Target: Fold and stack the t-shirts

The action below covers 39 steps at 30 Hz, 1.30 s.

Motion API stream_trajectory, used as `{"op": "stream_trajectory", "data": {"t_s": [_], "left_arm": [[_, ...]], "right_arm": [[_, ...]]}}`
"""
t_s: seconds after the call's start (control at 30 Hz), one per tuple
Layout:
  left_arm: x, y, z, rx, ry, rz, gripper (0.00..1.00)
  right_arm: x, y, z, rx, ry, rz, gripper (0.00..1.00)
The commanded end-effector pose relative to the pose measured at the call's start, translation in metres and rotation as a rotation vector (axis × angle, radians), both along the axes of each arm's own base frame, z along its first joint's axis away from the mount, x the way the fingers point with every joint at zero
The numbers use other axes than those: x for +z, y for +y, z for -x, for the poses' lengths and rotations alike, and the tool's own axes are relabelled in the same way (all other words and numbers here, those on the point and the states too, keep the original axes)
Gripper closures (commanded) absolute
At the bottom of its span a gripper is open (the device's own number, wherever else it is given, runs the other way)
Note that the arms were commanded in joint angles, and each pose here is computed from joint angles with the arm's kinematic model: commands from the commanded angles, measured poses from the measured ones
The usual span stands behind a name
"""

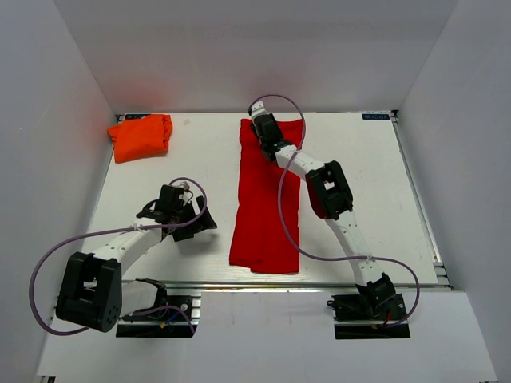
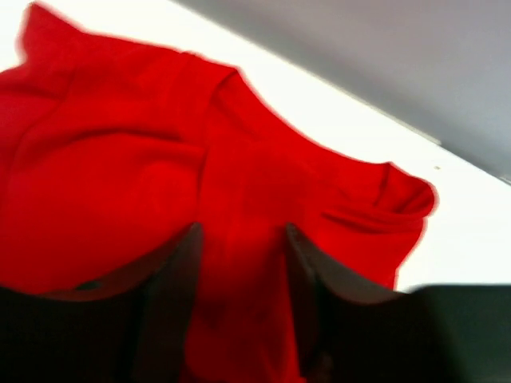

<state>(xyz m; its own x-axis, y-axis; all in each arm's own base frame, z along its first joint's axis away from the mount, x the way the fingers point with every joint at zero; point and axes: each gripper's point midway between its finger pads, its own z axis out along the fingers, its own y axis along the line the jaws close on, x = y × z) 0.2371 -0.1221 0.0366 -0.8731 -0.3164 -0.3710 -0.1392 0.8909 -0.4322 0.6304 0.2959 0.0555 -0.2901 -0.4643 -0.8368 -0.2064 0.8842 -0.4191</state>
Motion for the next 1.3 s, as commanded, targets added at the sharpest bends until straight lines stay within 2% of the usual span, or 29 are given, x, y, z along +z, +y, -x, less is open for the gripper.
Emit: {"op": "stream_trajectory", "data": {"t_s": [0.0,0.13,0.17,0.23,0.33,0.37,0.4,0.57,0.63,0.67,0.7,0.77,0.8,0.93,1.03,1.13,1.17,1.27], "left_arm": [[0.004,-0.004,-0.003,-0.019,-0.026,0.014,0.00],[0.000,-0.003,0.000,-0.019,-0.017,0.012,0.00],[0.000,-0.003,0.000,-0.019,-0.017,0.012,0.00],[0.000,-0.003,0.000,-0.019,-0.017,0.012,0.00],[0.001,-0.004,0.001,-0.024,-0.015,0.019,0.00],[0.001,-0.004,0.001,-0.024,-0.015,0.019,0.00],[0.001,-0.004,0.001,-0.024,-0.015,0.019,0.00],[0.002,-0.003,0.001,-0.019,-0.017,0.012,0.00],[0.002,-0.003,0.001,-0.019,-0.017,0.012,0.00],[0.002,-0.003,0.001,-0.019,-0.017,0.012,0.00],[0.002,-0.003,0.001,-0.019,-0.017,0.012,0.00],[0.002,-0.003,0.001,-0.019,-0.017,0.012,0.00],[0.002,-0.003,0.001,-0.019,-0.017,0.012,0.00],[0.007,-0.004,-0.002,-0.019,-0.035,0.017,0.00],[0.007,-0.004,-0.002,-0.019,-0.035,0.017,0.00],[0.007,-0.004,-0.002,-0.019,-0.035,0.017,0.00],[0.007,-0.004,-0.002,-0.019,-0.035,0.017,0.00],[0.008,-0.004,-0.004,-0.019,-0.035,0.017,0.00]], "right_arm": [[0.053,0.024,0.008,0.119,-0.015,-0.092,0.47],[0.061,0.023,0.011,0.098,-0.003,-0.139,0.46],[0.061,0.018,0.010,0.078,-0.007,-0.138,0.54],[0.062,0.011,0.008,0.038,-0.012,-0.141,0.61],[0.059,-0.007,0.004,-0.025,-0.010,-0.127,0.61],[0.057,-0.007,0.006,-0.020,-0.002,-0.125,0.56],[0.053,-0.007,0.006,-0.015,0.010,-0.125,0.56],[0.032,0.016,0.025,0.182,0.137,-0.127,0.42],[0.026,0.020,0.031,0.207,0.156,-0.110,0.42],[0.025,0.017,0.030,0.189,0.154,-0.103,0.45],[0.027,0.014,0.029,0.173,0.148,-0.108,0.55],[0.028,0.003,0.023,0.111,0.137,-0.123,0.58],[0.033,0.001,0.022,0.095,0.128,-0.130,0.65],[0.041,-0.018,0.018,0.001,0.099,-0.165,0.67],[0.061,-0.025,0.017,-0.044,0.073,-0.264,0.67],[0.069,-0.034,0.019,-0.062,0.089,-0.355,0.74],[0.070,-0.037,0.017,-0.051,0.100,-0.382,0.83],[0.071,-0.046,0.017,-0.064,0.117,-0.438,0.86]]}}
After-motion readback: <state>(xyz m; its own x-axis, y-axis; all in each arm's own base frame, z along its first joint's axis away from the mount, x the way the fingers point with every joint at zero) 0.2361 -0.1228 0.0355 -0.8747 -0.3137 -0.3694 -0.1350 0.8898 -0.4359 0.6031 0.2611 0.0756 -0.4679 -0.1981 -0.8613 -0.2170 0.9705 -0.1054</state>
